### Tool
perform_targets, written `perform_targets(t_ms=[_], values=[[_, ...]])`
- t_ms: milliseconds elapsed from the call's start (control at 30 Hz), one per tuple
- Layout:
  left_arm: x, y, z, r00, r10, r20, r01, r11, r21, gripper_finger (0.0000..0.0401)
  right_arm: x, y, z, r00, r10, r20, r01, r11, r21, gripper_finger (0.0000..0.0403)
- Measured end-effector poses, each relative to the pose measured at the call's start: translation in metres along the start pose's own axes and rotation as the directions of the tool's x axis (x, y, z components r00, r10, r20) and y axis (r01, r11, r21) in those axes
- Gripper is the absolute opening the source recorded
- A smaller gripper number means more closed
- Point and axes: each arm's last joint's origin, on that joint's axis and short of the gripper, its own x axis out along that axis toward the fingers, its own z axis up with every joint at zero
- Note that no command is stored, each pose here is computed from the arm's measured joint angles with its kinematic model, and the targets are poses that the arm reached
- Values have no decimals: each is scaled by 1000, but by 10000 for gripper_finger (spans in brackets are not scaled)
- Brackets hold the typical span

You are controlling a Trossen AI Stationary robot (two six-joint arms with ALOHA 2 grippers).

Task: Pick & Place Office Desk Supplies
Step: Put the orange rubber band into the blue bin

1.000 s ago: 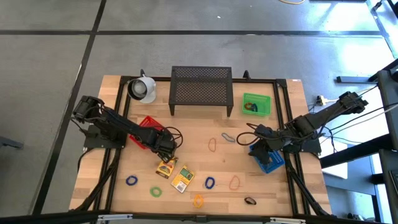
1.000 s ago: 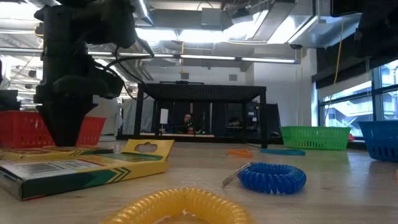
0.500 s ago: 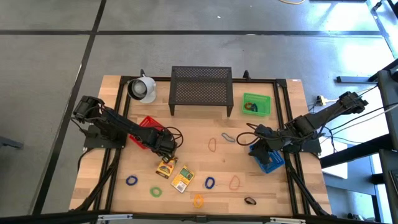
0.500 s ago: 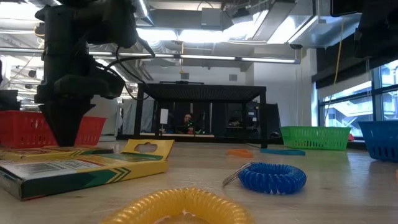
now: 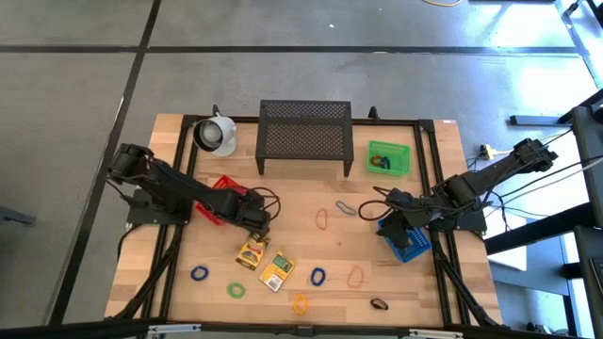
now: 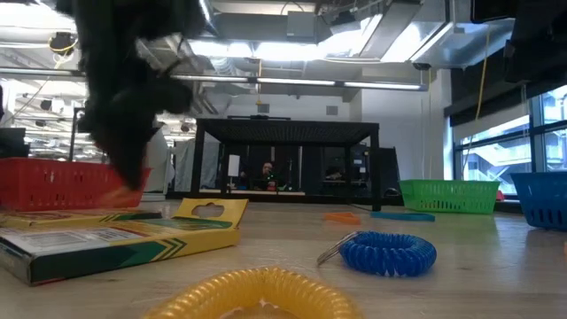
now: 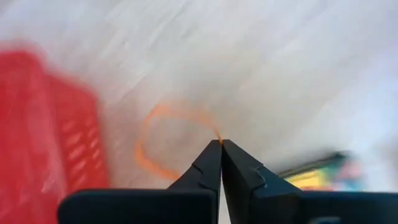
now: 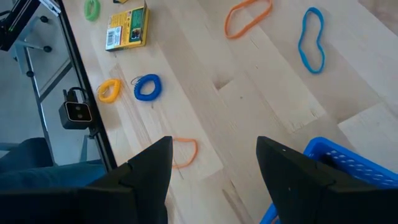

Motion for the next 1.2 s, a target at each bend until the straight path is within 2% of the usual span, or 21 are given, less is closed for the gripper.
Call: perform_targets(t_ms=[133,200,300,400,467,600,767,833,933,1067,1200], values=[[-18,-17,14,994,-91,61,82,986,142,3,0,0,0,1000,-7,12,7,1000,0,235],[-29,-28,23,979,-174,109,145,961,235,3,0,0,1,1000,-15,27,15,1000,1,235],[-44,-46,34,934,-305,187,220,901,373,3,0,-1,2,998,-27,51,27,1000,0,236],[-61,-60,45,864,-427,267,269,839,473,3,0,0,3,996,-35,88,35,999,0,236],[-70,-67,52,815,-475,331,262,813,520,3,0,0,4,991,-48,125,48,999,3,236],[-89,-78,66,699,-531,478,225,799,558,3,-1,0,8,966,-90,243,88,996,18,236],[-111,-87,80,529,-611,589,241,774,586,3,-4,8,19,896,-72,439,67,997,28,236],[-118,-89,83,461,-634,621,252,764,594,3,-5,16,24,868,-20,497,46,998,-40,236],[-127,-91,87,380,-654,654,262,754,602,3,-5,30,31,834,93,544,36,974,-222,236],[-132,-92,89,325,-664,674,282,748,601,3,-3,45,38,784,209,584,78,901,-428,236],[-135,-92,90,299,-667,682,293,744,600,3,1,55,43,741,260,619,154,831,-534,236]])
